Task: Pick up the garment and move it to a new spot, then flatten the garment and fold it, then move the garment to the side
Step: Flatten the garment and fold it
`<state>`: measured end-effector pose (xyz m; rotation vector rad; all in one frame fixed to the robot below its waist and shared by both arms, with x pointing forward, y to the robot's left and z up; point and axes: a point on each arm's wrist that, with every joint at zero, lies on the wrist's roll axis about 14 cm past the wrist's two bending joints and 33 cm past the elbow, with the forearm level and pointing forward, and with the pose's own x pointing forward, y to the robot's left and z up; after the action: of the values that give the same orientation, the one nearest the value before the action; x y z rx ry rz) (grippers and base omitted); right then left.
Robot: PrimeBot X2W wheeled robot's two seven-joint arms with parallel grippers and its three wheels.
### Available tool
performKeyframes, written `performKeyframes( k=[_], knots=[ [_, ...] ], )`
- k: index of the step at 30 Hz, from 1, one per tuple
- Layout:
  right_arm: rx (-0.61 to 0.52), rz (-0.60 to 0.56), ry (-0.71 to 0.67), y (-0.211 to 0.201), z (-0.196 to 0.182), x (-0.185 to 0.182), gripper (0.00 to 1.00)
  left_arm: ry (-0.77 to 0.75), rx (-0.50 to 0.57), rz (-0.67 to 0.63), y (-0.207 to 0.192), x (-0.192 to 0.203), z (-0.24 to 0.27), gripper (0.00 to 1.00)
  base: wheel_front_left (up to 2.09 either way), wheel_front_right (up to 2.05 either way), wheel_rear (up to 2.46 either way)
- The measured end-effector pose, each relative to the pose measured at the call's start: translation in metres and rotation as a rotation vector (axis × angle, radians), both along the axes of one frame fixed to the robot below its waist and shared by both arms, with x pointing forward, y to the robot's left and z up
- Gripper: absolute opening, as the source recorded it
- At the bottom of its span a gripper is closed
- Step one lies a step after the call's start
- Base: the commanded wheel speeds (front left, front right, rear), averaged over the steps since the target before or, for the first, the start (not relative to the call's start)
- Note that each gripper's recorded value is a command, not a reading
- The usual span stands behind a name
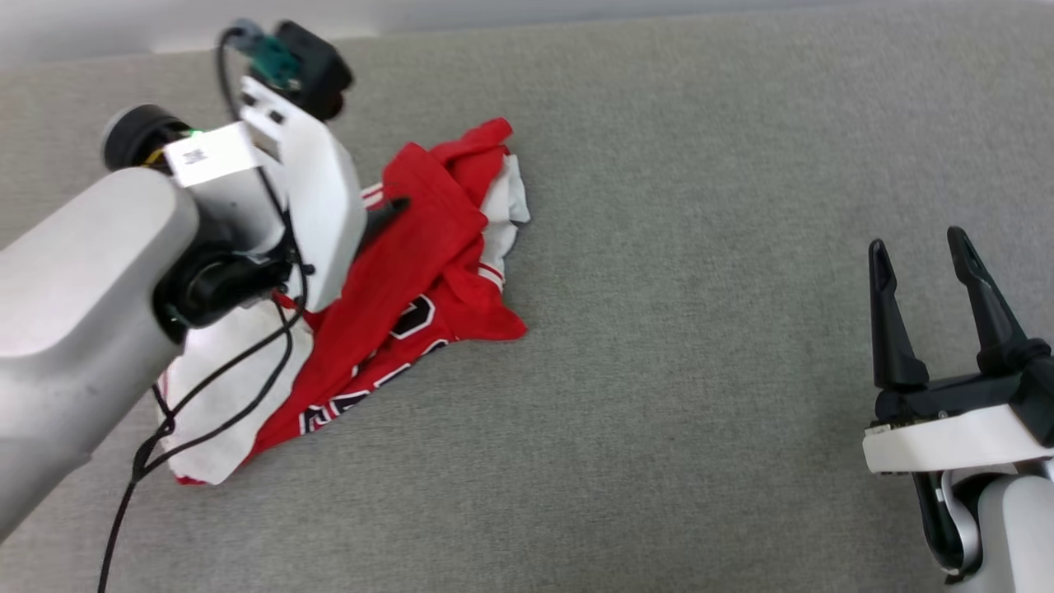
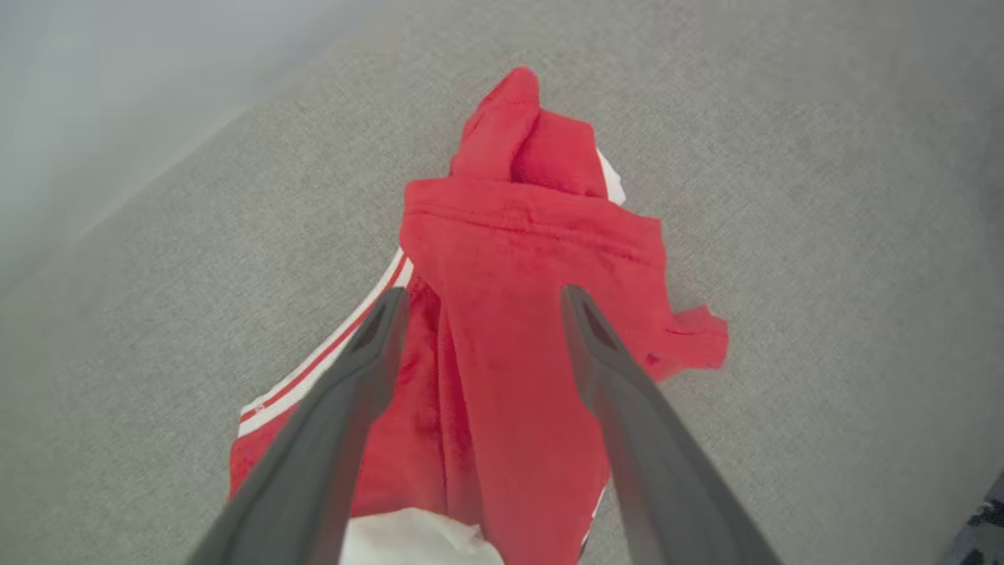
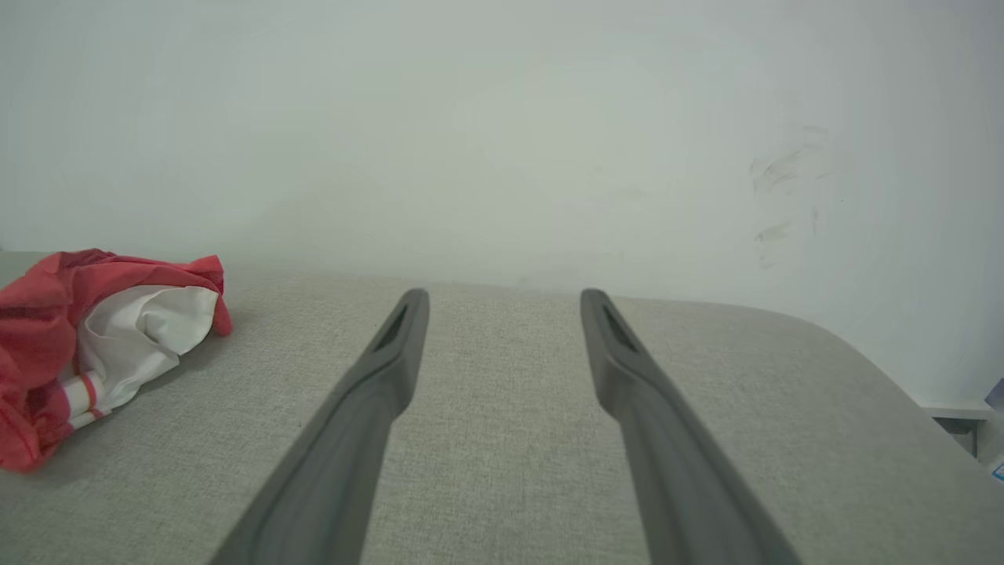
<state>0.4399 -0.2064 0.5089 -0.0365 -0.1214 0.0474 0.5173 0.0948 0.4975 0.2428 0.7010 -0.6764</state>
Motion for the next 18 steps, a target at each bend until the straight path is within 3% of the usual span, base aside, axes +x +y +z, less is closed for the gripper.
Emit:
performKeyframes(
  k=[10,18],
  knots=[
    [-0.016,-0.017,0.032,-0.008,-0.015,0.012,1.00,0.349,0.193,-0.116,-0.010,-0.024,-0.099,1.00,0.00,0.00,0.00],
    [-0.029,-0.029,0.053,-0.013,-0.023,0.015,1.00,0.426,0.249,-0.178,-0.016,-0.034,-0.129,1.00,0.00,0.00,0.00]
  ],
)
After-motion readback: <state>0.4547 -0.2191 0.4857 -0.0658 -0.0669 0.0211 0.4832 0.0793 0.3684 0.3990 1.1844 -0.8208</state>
